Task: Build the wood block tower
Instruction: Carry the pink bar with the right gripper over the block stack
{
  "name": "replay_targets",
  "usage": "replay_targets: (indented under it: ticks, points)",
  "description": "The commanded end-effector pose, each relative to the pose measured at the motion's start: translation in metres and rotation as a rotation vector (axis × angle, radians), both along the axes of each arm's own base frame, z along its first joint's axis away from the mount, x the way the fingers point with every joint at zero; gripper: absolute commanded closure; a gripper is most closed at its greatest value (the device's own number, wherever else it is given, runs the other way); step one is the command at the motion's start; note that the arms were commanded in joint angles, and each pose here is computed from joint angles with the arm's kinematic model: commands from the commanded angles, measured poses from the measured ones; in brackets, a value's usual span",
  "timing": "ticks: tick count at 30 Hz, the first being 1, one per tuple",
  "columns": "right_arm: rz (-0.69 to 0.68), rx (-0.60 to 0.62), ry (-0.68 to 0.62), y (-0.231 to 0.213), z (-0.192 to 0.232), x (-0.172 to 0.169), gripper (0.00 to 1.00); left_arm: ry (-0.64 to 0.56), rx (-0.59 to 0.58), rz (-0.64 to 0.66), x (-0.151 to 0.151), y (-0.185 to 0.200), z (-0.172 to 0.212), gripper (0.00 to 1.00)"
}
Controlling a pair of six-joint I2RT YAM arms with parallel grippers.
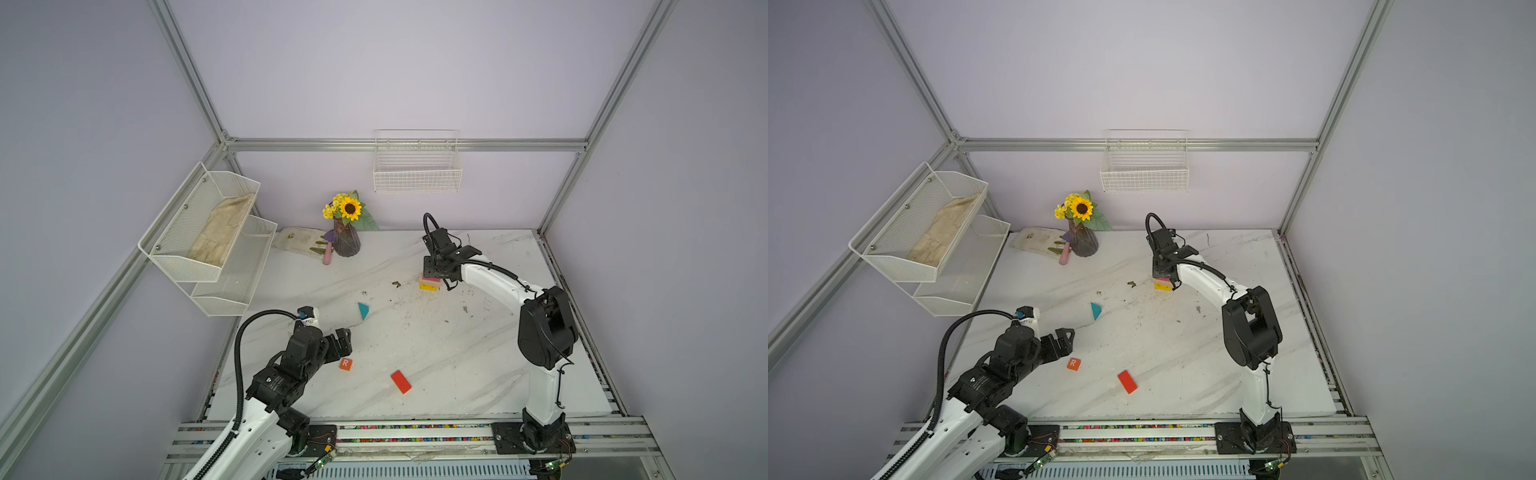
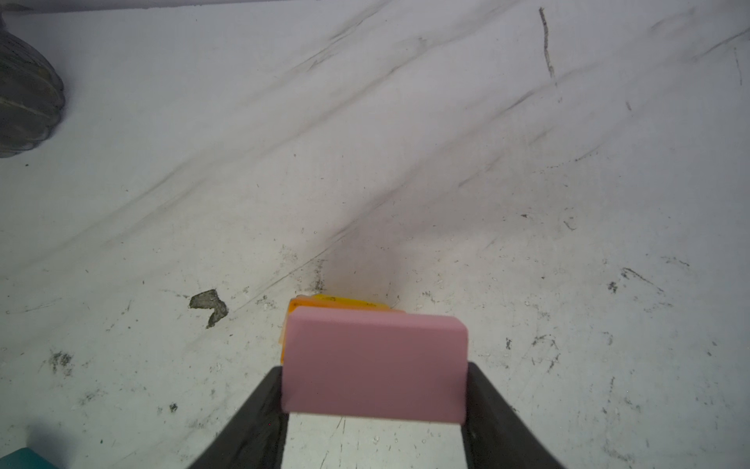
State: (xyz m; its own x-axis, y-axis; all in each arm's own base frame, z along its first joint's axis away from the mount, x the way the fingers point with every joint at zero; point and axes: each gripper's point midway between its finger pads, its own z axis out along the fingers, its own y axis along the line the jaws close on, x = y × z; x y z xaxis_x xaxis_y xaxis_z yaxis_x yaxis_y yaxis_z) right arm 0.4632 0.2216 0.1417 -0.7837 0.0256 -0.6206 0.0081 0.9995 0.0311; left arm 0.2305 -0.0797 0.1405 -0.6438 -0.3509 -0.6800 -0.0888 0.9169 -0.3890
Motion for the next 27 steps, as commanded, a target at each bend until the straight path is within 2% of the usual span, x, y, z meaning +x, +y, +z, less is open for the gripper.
replay_targets:
  ticks: [1, 5, 9, 15, 21, 27]
  points:
    - [0.022, -0.028, 0.010, -0.0040, 0.0015, 0.0045, 0.55, -0.030, 0.010, -0.009, 0.0038, -0.0010, 0.0019, 0.00]
    - [0.034, -0.041, 0.007, -0.0068, 0.0025, 0.0050, 0.55, -0.027, 0.013, -0.008, 0.0040, -0.0008, 0.0008, 0.00]
    - [0.071, -0.043, 0.011, -0.0035, 0.0011, 0.0060, 0.49, -0.026, 0.013, -0.008, 0.0040, -0.0009, 0.0009, 0.00]
    - [0.117, -0.044, 0.016, 0.0028, -0.0031, 0.0079, 0.49, -0.025, 0.013, -0.007, 0.0041, -0.0007, 0.0006, 0.00]
    - [0.120, -0.044, 0.020, 0.0021, -0.0047, 0.0084, 0.46, -0.025, 0.013, -0.006, 0.0047, -0.0010, 0.0005, 0.00]
    - [0.113, -0.045, 0.022, 0.0002, -0.0053, 0.0088, 0.40, -0.023, 0.013, -0.006, 0.0046, -0.0010, 0.0005, 0.00]
